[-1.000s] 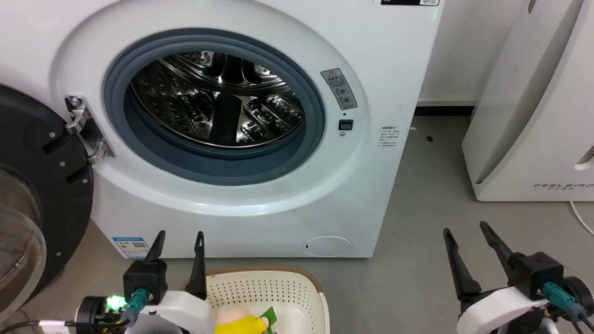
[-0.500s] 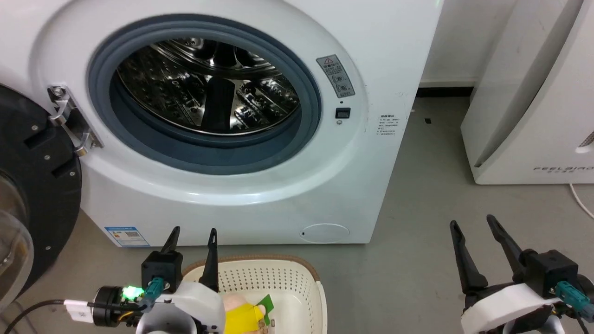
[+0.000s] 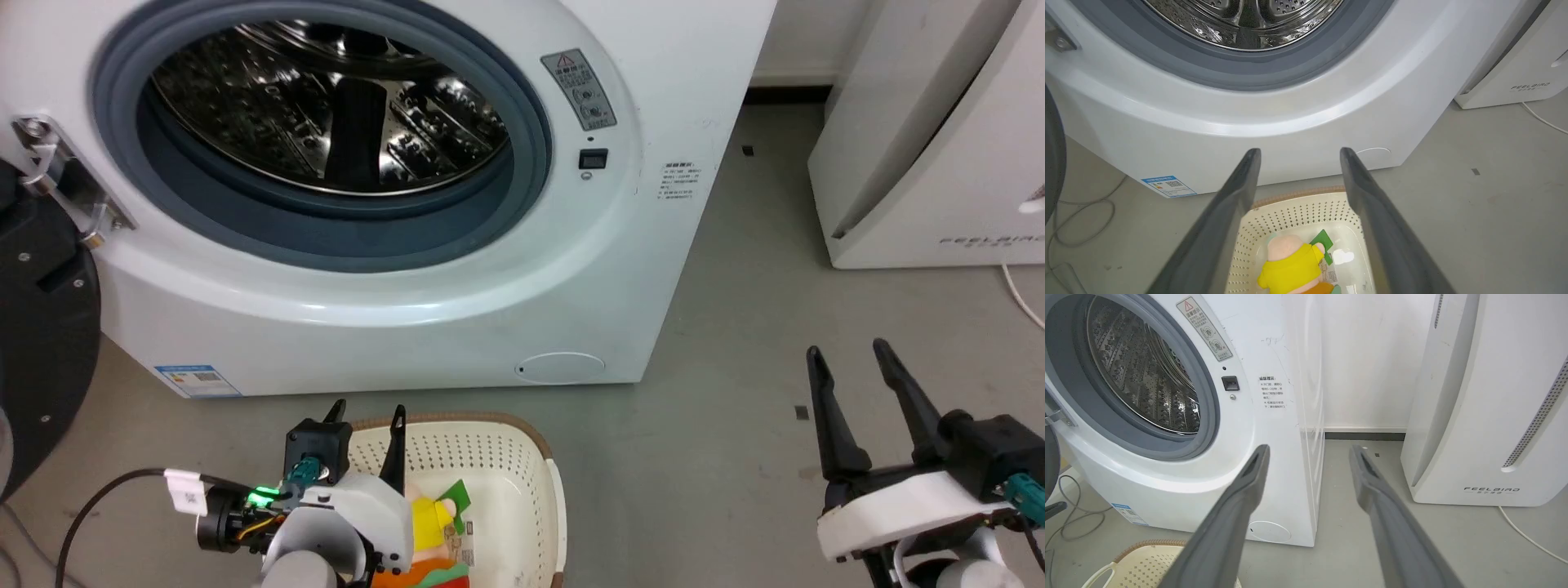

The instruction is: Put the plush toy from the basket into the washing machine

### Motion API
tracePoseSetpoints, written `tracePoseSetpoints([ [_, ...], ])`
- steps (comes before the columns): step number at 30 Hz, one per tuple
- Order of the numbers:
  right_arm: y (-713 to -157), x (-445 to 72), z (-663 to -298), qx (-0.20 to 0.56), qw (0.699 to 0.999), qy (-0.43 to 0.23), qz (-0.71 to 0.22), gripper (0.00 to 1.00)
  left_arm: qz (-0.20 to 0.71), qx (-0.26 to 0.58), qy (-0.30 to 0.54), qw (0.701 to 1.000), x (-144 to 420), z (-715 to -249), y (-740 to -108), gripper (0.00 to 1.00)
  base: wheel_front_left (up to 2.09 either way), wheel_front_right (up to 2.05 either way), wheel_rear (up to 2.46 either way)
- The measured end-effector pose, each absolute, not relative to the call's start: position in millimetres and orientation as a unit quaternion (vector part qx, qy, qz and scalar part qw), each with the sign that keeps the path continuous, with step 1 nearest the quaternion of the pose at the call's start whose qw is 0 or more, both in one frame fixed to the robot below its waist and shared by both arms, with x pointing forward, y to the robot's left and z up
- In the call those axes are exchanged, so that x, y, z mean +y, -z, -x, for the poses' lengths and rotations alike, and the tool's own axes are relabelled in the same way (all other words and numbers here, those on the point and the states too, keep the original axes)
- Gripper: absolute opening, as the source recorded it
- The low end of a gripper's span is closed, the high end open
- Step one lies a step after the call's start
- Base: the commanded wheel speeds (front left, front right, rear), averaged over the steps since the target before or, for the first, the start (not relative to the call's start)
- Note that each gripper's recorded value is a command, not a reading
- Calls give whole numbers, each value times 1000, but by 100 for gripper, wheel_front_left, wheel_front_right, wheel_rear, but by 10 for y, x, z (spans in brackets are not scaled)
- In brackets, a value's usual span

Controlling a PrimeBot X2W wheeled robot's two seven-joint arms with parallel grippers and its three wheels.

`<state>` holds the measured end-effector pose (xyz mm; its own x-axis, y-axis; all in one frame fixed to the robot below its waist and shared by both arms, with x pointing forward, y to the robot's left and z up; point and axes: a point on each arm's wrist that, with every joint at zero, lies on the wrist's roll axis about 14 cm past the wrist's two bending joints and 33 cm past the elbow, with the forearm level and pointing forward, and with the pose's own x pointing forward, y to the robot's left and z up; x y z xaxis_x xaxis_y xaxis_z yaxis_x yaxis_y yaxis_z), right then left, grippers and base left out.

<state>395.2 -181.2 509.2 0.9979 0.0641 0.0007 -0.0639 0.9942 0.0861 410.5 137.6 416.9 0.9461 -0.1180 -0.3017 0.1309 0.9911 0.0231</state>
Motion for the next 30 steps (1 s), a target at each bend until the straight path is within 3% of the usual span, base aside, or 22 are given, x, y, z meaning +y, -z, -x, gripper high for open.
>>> tracePoseSetpoints([
  [10, -4981, -1874, -4131, 4, 998, -22, -55, 100, -12, 236, 78, 969, 1318, -4232, -3680, 100, 0, 0, 0],
  [30, -4516, -2041, -4583, 28, 997, 5, -77, 100, -37, 418, 110, 901, 1288, -4365, -2509, 100, 0, 0, 0],
])
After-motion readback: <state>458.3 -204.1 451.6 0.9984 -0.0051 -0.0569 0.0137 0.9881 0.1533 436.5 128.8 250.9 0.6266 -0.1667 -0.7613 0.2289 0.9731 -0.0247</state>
